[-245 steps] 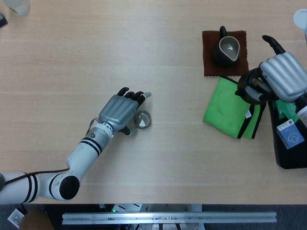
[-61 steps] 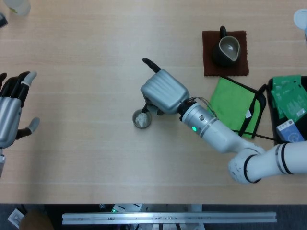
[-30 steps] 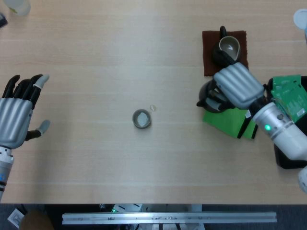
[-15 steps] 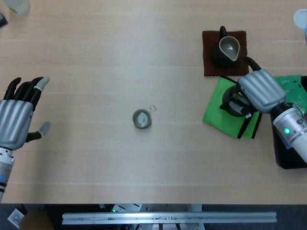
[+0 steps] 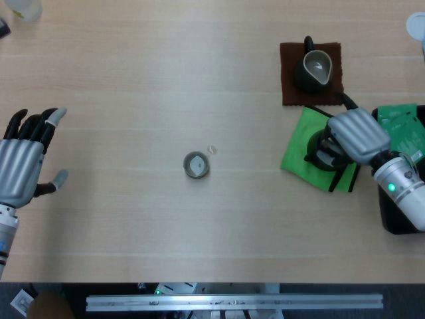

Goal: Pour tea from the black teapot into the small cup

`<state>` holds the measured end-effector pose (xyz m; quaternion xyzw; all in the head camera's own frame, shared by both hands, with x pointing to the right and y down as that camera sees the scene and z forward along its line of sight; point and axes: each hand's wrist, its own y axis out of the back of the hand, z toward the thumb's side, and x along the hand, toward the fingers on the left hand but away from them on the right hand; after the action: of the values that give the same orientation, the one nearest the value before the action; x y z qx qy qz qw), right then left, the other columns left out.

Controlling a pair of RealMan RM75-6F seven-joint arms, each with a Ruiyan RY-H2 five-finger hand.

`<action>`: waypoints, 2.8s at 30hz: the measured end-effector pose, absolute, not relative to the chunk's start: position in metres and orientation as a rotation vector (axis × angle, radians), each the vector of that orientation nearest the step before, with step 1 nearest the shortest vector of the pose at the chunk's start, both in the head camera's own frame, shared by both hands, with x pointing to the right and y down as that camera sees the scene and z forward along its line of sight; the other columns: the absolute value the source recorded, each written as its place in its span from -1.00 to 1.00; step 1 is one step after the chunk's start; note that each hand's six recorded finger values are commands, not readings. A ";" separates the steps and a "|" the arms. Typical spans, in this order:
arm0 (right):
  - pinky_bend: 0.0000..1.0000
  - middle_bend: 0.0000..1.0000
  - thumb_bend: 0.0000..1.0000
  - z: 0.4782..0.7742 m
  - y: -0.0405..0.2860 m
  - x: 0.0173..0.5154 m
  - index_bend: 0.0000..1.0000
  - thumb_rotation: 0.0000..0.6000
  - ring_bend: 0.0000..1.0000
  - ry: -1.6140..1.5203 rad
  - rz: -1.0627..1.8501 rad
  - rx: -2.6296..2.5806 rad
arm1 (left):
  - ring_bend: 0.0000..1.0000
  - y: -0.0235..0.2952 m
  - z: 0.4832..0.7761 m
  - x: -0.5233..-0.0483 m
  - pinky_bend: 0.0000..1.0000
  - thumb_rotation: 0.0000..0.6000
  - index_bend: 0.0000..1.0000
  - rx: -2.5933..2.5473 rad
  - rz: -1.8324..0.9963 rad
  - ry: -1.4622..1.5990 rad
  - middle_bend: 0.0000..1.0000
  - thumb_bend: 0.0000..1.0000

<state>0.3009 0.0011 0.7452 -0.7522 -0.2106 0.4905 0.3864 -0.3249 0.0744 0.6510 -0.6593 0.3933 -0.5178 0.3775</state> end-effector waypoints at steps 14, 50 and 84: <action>-0.99 0.42 -0.44 0.749 0.006 0.302 0.70 0.90 0.33 -0.535 1.263 -1.927 | -0.72 0.074 0.653 -0.324 -0.85 1.00 -0.96 -1.690 -1.327 0.998 -0.79 -0.49; -1.00 -0.08 -0.97 0.741 -0.006 0.300 0.17 0.89 -0.32 -0.551 1.263 -1.945 | -0.72 0.072 0.652 -0.324 -0.85 1.00 -0.96 -1.679 -1.333 0.992 -0.79 -0.49; -1.00 -0.67 -0.77 0.695 -0.021 0.316 -0.76 1.00 -0.86 -0.612 1.216 -1.740 | -0.72 0.068 0.644 -0.324 -0.85 1.00 -0.96 -1.664 -1.293 1.012 -0.79 -0.49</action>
<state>0.3161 -0.0207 0.6950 -0.7037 -0.2473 0.4916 0.4494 -0.3244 0.0677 0.6439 -0.6551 0.3983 -0.5091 0.3911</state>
